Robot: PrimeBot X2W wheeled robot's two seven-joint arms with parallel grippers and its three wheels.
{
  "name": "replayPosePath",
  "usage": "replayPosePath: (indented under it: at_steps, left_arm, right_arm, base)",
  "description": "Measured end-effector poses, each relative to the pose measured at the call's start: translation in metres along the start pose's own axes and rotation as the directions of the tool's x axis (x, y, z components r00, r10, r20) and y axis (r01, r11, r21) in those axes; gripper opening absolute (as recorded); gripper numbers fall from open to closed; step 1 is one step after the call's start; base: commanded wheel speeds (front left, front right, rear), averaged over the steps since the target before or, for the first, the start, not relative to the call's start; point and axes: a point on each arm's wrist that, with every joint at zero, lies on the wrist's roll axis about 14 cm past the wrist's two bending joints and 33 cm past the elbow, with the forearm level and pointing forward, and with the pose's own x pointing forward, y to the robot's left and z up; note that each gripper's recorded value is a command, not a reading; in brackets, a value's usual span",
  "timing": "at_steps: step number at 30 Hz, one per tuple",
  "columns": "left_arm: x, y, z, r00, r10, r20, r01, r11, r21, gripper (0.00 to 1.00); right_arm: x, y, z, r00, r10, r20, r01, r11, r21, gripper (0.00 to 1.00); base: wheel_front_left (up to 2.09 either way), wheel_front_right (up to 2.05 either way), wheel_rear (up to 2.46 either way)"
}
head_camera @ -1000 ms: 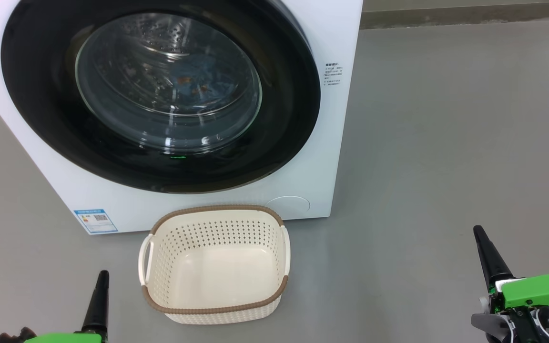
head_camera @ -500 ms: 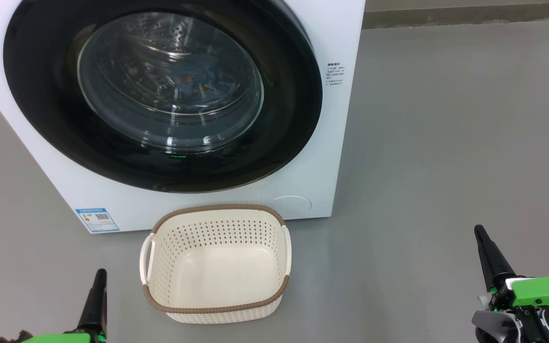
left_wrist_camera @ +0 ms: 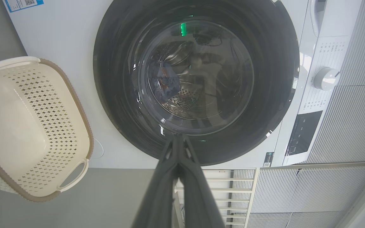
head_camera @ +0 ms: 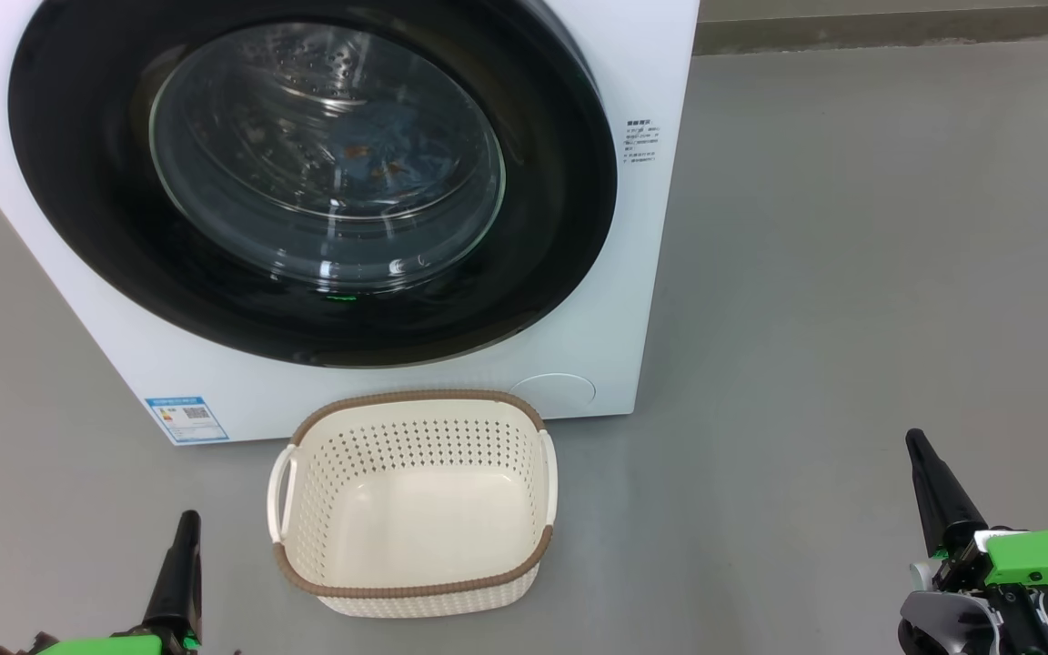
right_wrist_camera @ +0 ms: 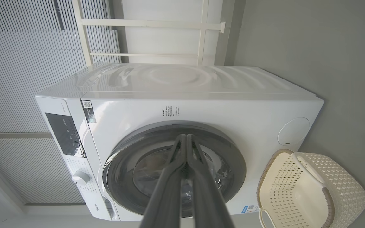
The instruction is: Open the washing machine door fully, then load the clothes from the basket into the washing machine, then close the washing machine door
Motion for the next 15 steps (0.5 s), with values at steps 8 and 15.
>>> replayPosePath:
  at_steps: [8, 15]
  left_arm:
    - [0.0000, 0.0000, -0.0001, 1.000, 0.000, 0.000, 0.000, 1.000, 0.000, 0.00]
    - [0.0000, 0.0000, -0.0001, 1.000, 0.000, 0.000, 0.000, 1.000, 0.000, 0.00]
  right_arm:
    - [0.0000, 0.0000, 0.0001, 1.000, 0.000, 0.000, 0.000, 1.000, 0.000, 0.00]
    - [0.0000, 0.0000, 0.0001, 1.000, 0.000, 0.000, 0.000, 1.000, 0.000, 0.00]
  base:
    - [0.00, 0.00, 0.00]
    - [0.00, 0.00, 0.00]
